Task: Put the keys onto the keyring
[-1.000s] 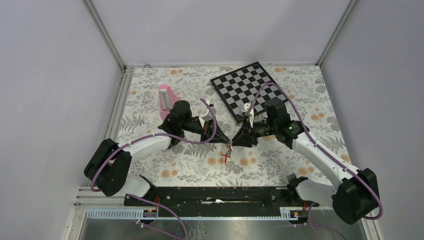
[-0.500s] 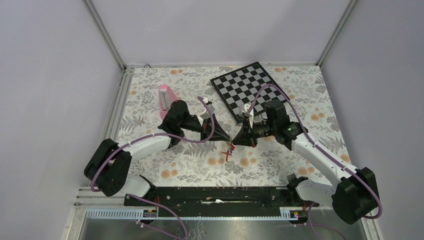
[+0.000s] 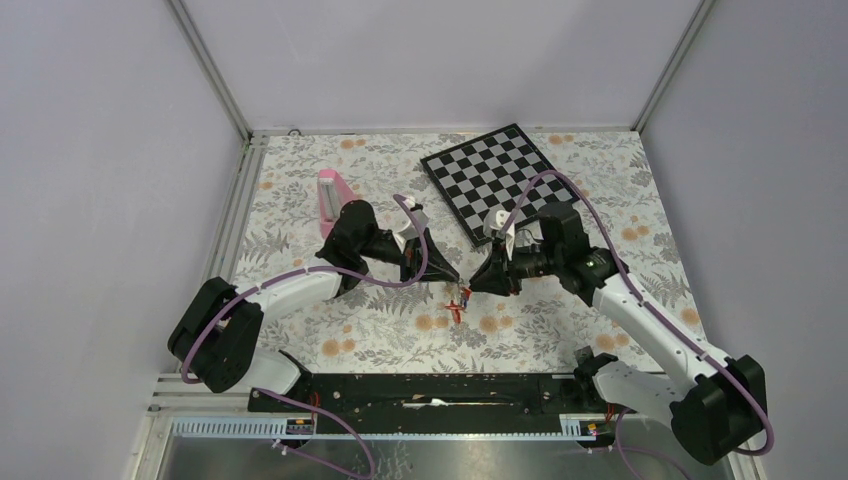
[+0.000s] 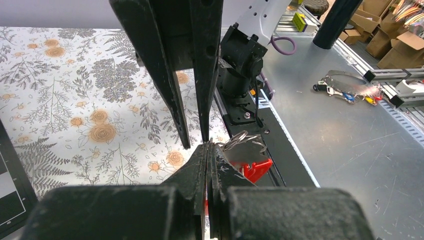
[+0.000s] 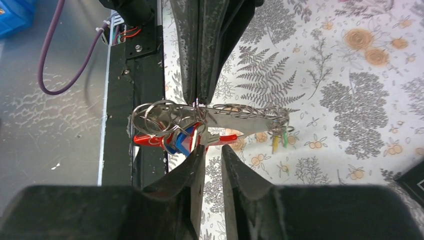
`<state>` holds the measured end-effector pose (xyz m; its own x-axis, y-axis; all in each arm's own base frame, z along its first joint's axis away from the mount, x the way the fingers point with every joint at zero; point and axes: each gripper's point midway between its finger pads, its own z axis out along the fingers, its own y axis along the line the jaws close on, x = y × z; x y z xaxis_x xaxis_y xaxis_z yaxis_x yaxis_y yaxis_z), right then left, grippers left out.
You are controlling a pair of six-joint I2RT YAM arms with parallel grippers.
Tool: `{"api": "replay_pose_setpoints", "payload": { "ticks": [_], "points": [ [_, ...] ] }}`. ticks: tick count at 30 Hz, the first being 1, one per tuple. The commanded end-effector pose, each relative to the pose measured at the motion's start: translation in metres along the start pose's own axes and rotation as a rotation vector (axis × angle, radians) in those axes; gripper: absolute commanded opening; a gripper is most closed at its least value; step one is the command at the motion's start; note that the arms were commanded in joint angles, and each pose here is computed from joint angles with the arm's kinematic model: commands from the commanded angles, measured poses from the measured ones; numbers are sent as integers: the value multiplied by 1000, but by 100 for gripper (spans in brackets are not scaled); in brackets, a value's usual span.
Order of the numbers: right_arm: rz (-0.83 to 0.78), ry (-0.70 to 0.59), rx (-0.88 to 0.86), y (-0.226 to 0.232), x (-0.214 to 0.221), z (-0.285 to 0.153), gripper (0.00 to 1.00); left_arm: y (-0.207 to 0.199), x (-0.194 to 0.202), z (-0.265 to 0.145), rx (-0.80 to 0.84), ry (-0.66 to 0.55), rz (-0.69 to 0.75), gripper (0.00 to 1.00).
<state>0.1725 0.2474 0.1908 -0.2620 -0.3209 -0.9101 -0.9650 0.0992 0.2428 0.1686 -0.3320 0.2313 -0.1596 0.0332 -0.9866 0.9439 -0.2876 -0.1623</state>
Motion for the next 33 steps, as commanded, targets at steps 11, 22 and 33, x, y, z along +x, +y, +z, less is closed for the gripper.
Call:
{"api": "replay_pose_setpoints", "payload": {
  "ticks": [11,22,33],
  "points": [
    [-33,-36,-81,14,-14,-5,38,-6,-15,-3,35,-12,122,0],
    [-2,-43,-83,7,-6,2,24,-8,-23,-2,34,-44,116,0],
    [5,-61,-94,7,-7,4,0,-3,-24,-2,-8,-75,101,0]
  ]
}}
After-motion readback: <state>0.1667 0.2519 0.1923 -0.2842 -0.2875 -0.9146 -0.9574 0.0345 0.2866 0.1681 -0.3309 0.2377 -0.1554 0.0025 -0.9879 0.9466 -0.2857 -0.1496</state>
